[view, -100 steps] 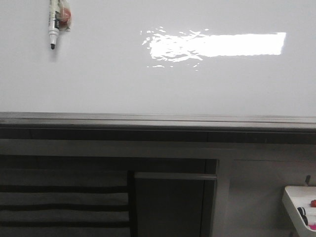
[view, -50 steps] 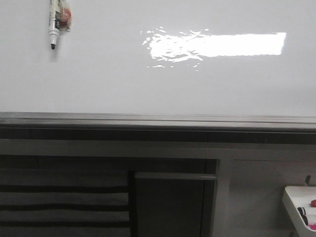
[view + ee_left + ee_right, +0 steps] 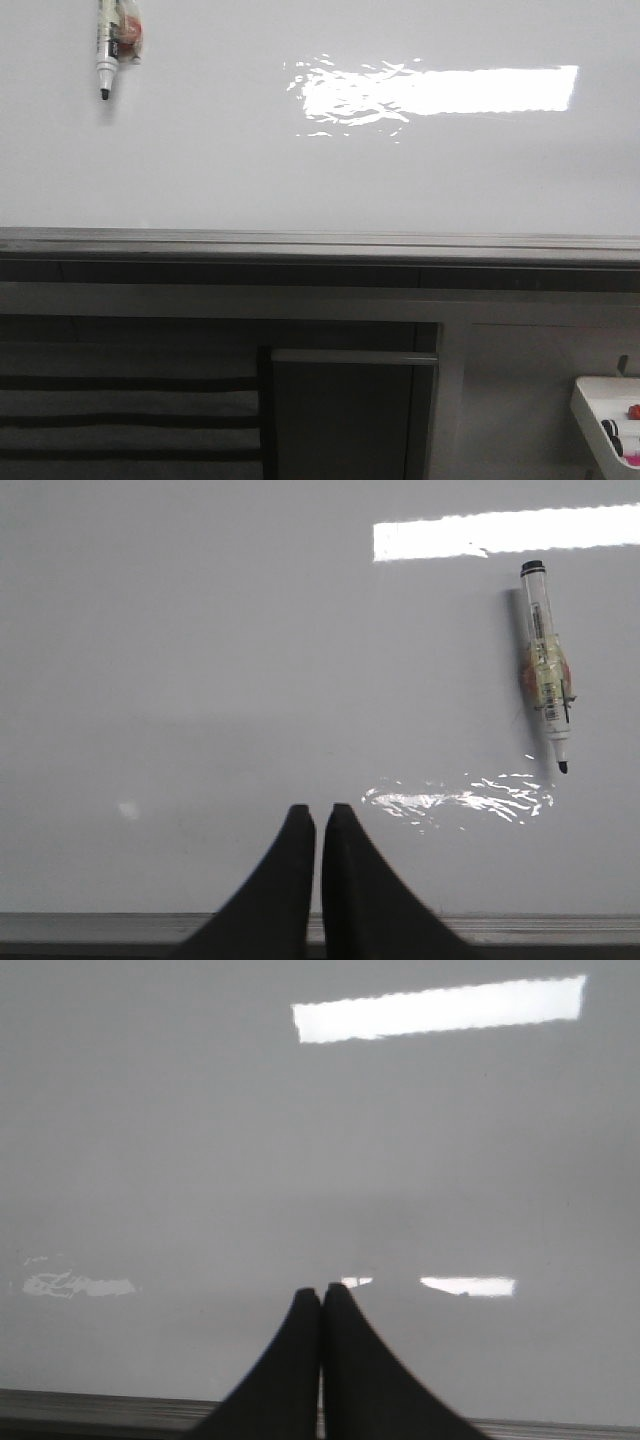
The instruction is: Write number 3 on whiteboard
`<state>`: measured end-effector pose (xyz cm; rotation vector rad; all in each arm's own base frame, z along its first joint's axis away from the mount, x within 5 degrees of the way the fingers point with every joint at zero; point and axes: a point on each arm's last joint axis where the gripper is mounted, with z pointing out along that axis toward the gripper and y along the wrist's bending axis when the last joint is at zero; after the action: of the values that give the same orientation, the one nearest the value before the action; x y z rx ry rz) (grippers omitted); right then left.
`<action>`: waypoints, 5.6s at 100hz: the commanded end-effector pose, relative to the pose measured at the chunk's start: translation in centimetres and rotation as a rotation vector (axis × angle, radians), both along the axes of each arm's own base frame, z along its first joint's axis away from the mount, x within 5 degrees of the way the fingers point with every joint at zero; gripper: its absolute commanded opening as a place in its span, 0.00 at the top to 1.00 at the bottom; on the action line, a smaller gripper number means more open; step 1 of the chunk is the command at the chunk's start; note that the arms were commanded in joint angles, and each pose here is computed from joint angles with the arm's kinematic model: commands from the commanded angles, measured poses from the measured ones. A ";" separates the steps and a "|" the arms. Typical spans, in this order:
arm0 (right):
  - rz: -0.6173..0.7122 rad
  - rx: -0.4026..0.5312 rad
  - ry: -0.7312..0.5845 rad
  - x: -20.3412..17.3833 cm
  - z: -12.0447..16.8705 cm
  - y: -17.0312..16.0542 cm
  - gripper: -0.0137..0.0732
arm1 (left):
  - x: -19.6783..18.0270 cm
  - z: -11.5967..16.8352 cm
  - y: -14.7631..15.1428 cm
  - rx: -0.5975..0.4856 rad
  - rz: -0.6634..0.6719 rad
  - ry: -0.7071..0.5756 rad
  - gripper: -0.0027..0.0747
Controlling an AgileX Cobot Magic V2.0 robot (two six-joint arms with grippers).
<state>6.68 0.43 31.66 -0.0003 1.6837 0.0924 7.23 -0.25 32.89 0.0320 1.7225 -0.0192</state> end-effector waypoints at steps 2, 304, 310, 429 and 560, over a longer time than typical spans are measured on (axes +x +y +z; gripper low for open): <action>-0.008 -0.010 -0.103 0.1 1.8 -0.1 0.93 | 0.2 1.7 0.0 -0.002 -0.006 -0.096 0.99; -0.007 0.000 -0.138 0.1 2.2 0.0 0.21 | 21.9 -0.8 -12.3 0.012 -0.365 0.261 0.75; -0.006 0.000 -0.131 0.1 2.1 0.0 0.21 | 21.9 -0.8 -12.3 0.012 -0.365 0.261 0.78; 1.176 -0.409 0.232 12.3 6.7 14.1 0.22 | 10.5 2.6 -15.3 0.524 -1.158 0.422 0.99; 1.394 -0.512 0.269 12.5 5.1 19.5 0.88 | 9.2 2.5 -16.9 0.551 -1.173 0.419 0.87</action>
<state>19.78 20.01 35.00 -1.6218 1.6907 0.6928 16.21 -17.06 33.45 1.6562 1.8748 -0.4472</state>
